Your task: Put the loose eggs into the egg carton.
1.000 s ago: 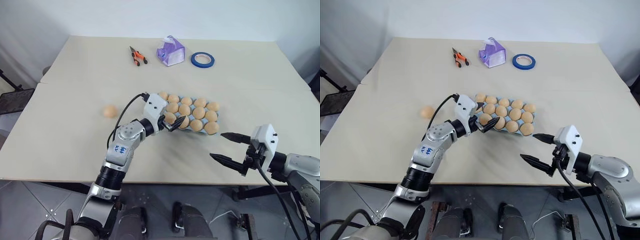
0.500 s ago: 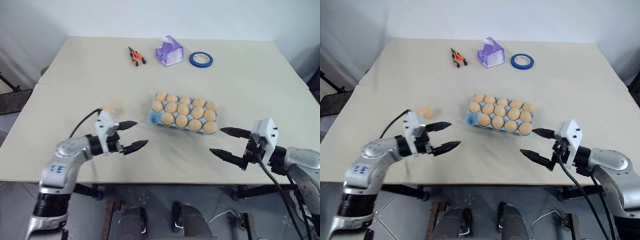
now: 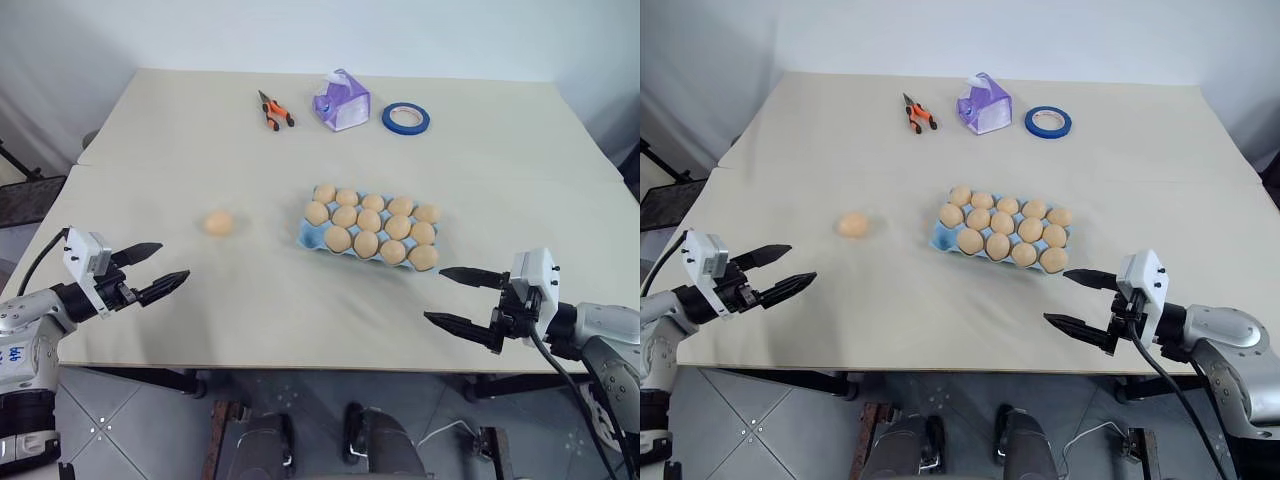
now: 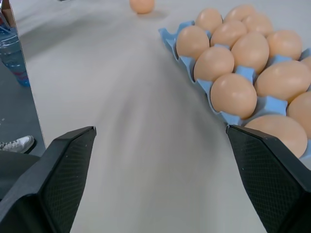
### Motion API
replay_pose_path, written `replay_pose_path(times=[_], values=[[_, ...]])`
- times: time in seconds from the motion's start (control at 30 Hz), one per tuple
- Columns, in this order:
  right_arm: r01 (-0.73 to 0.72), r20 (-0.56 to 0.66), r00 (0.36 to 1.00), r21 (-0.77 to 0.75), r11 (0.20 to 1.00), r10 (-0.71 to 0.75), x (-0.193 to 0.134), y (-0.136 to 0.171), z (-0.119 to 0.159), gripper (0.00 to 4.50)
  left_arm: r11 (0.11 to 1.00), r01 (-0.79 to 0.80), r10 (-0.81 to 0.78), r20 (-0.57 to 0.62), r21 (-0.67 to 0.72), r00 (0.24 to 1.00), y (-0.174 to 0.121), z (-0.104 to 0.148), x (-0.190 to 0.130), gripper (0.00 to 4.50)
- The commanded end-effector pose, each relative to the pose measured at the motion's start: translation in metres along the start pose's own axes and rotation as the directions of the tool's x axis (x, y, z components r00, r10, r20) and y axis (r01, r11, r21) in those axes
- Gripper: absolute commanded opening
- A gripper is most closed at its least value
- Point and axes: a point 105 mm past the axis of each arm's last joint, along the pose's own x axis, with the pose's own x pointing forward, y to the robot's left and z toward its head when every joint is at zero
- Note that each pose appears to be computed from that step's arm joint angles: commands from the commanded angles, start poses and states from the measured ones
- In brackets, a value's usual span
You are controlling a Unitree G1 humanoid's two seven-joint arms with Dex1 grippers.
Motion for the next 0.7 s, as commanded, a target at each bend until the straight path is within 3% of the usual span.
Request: replay_pose_path(times=[0.03, 0.2, 0.33, 0.57, 0.7], values=[[0.016, 0.028, 1.0, -0.052, 0.999, -0.014, -0.001, -0.004, 0.012, 4.5, 0.995, -0.033, 0.029, 0.047, 0.096, 0.998, 0.011, 0.02, 0.016, 4.47], [0.019, 0.026, 1.0, -0.055, 0.998, -0.017, 0.003, -0.005, 0.012, 4.5, 0.99, -0.079, 0.071, 0.073, 0.115, 0.995, 0.019, 0.026, 0.062, 4.47], [0.025, 0.021, 0.999, -0.056, 0.998, -0.024, 0.005, -0.005, 0.012, 4.5, 0.988, -0.098, 0.097, 0.014, 0.118, 0.995, 0.024, 0.016, 0.096, 4.47], [0.043, 0.021, 0.999, -0.053, 0.998, -0.042, 0.004, -0.003, 0.011, 4.5, 0.986, -0.143, 0.15, -0.085, 0.082, 0.985, 0.03, -0.003, 0.117, 4.47], [0.063, 0.018, 0.998, -0.052, 0.997, -0.062, 0.002, -0.003, 0.011, 4.5, 0.993, -0.11, 0.113, -0.077, 0.051, 0.991, 0.025, -0.004, 0.122, 3.59]])
